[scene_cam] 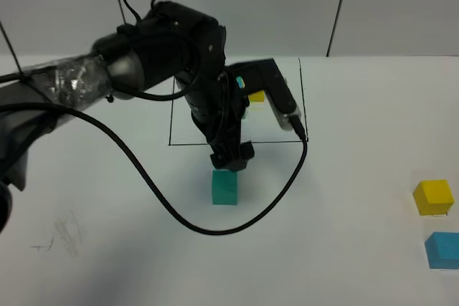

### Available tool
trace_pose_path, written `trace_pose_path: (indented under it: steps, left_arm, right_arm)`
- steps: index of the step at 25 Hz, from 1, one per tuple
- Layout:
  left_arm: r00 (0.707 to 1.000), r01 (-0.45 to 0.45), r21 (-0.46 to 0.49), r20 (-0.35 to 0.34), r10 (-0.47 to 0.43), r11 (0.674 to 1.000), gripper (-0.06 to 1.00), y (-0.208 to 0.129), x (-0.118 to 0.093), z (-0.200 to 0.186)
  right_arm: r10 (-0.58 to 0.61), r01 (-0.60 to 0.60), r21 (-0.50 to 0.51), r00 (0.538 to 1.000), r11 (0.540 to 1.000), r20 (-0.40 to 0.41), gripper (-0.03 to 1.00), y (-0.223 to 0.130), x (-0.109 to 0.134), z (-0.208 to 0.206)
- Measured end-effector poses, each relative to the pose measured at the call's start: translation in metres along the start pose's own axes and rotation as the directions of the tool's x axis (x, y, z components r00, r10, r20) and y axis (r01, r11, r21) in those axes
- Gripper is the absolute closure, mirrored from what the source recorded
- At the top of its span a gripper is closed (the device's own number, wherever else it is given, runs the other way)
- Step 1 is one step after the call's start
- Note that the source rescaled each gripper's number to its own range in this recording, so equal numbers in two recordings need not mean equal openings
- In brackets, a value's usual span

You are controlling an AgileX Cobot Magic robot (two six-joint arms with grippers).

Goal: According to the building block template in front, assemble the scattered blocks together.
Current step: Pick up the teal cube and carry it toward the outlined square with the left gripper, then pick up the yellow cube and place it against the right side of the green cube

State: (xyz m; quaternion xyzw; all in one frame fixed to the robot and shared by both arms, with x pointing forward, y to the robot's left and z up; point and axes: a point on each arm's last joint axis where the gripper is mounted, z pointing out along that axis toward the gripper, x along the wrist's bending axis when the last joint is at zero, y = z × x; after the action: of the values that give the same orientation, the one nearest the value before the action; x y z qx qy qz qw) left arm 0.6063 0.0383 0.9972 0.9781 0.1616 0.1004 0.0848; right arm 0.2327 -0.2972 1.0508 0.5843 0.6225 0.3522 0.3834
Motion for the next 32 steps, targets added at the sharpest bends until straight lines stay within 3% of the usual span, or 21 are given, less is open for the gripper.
trace_pose_path:
  steps: [2,4,8,10,14,19,21,23,29,32]
  left_arm:
    - [0.992,0.087,-0.004,-0.086,-0.087,0.996,-0.06,-0.003,0.007,-0.03]
    - [0.964,0.185,0.018,-0.196,-0.178,0.983,-0.06,-0.012,0.013,-0.058]
    - [0.843,0.397,0.031,-0.407,-0.351,0.917,-0.05,-0.04,0.02,-0.117]
    - [0.76,0.455,-0.055,-0.497,-0.42,0.889,-0.03,-0.05,0.023,-0.149]
    - [0.656,0.496,-0.236,-0.528,-0.539,0.835,0.01,-0.074,0.014,-0.214]
    - [0.582,0.471,-0.442,-0.494,-0.646,0.763,0.08,-0.119,-0.017,-0.297]
    - [0.569,0.453,-0.516,-0.46,-0.682,0.727,0.11,-0.144,-0.036,-0.326]
    - [0.579,0.445,-0.561,-0.415,-0.702,0.698,0.14,-0.166,-0.055,-0.341]
    - [0.674,0.417,-0.665,-0.232,-0.702,0.62,0.18,-0.237,-0.127,-0.362]
    - [0.699,0.405,-0.714,-0.16,-0.697,0.571,0.18,-0.275,-0.162,-0.361]
  right_arm:
    - [0.0,0.0,0.0,1.0,1.0,0.0,0.97,0.0,0.0,0.0]
    - [0.0,0.0,0.0,1.0,1.0,0.0,0.97,0.0,0.0,0.0]
    - [0.0,0.0,0.0,1.0,1.0,0.0,0.97,0.0,0.0,0.0]
    - [0.0,0.0,0.0,1.0,1.0,0.0,0.97,0.0,0.0,0.0]
    - [0.0,0.0,0.0,1.0,1.0,0.0,0.97,0.0,0.0,0.0]
    - [0.0,0.0,0.0,1.0,1.0,0.0,0.97,0.0,0.0,0.0]
    - [0.0,0.0,0.0,1.0,1.0,0.0,0.97,0.0,0.0,0.0]
    - [0.0,0.0,0.0,1.0,1.0,0.0,0.97,0.0,0.0,0.0]
    - [0.0,0.0,0.0,1.0,1.0,0.0,0.97,0.0,0.0,0.0]
    - [0.0,0.0,0.0,1.0,1.0,0.0,0.97,0.0,0.0,0.0]
